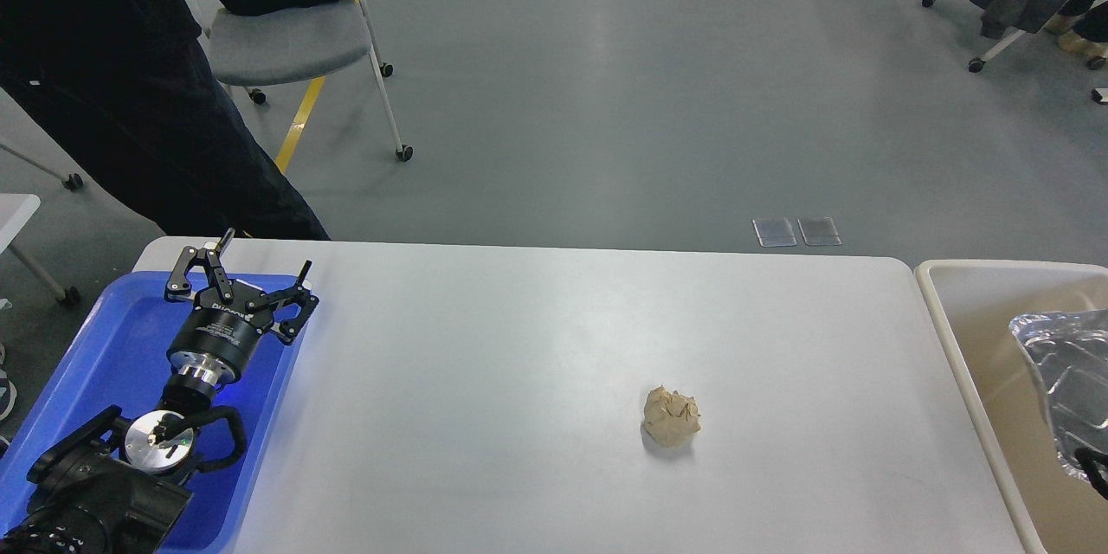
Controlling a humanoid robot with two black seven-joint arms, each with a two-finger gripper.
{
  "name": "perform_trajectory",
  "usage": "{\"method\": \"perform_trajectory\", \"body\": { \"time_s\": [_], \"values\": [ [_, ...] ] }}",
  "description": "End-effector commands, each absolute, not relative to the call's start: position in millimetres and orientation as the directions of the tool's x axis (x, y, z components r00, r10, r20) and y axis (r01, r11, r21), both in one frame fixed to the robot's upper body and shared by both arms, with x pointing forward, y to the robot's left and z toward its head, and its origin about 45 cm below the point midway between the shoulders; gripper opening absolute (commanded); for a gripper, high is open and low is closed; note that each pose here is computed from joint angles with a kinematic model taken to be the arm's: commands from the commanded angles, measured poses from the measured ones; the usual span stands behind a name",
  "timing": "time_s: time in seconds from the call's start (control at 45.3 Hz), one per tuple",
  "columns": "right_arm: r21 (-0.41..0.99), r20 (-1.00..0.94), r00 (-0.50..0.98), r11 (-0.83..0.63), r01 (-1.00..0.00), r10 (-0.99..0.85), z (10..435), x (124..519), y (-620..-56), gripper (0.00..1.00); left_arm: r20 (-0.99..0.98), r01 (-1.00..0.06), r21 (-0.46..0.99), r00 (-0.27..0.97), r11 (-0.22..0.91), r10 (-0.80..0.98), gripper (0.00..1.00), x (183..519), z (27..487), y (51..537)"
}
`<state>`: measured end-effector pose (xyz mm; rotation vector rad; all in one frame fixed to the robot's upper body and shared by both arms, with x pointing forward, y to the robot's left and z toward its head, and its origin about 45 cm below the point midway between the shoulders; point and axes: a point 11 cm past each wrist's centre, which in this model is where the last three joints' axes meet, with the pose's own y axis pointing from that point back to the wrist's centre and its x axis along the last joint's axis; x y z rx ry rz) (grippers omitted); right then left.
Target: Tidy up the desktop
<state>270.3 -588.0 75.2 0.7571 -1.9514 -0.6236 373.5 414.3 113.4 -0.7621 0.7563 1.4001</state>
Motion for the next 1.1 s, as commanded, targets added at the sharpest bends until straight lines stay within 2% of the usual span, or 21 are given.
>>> {"method": "perform_trajectory", "body": {
  "time_s": [0.0, 0.309, 0.53, 0.795, 1.082],
  "values": [
    [0.699, 0.552, -0.389, 0.664, -0.266, -0.737, 68, 269, -582, 1.0, -0.829, -0.999, -0.018, 0.03, 0.027, 0.558, 1.0, 373, 113, 414],
    [0.713, 0.522, -0.406, 0.645, -0.275, -0.75, 68, 271, -582, 1.0, -0.829, -0.999, -0.018, 0.03, 0.027, 0.558, 1.0, 373, 113, 414],
    [0.716, 0.5, -0.38, 0.619, -0.324, -0.778, 85, 286, -587, 1.0, -0.829, -0.999, -0.02, 0.032, 0.027, 0.558, 1.0, 374, 114, 414],
    [0.695, 0.43, -0.307, 0.529, -0.487, -0.849, 166, 332, -611, 1.0, -0.829, -0.999, -0.018, 0.03, 0.026, 0.559, 1.0, 373, 114, 415],
    [0.636, 0.526, -0.007, 0.398, -0.661, -0.851, 277, 380, -595, 1.0, -0.829, -0.999, -0.018, 0.03, 0.026, 0.559, 1.0, 373, 114, 415]
  ]
}}
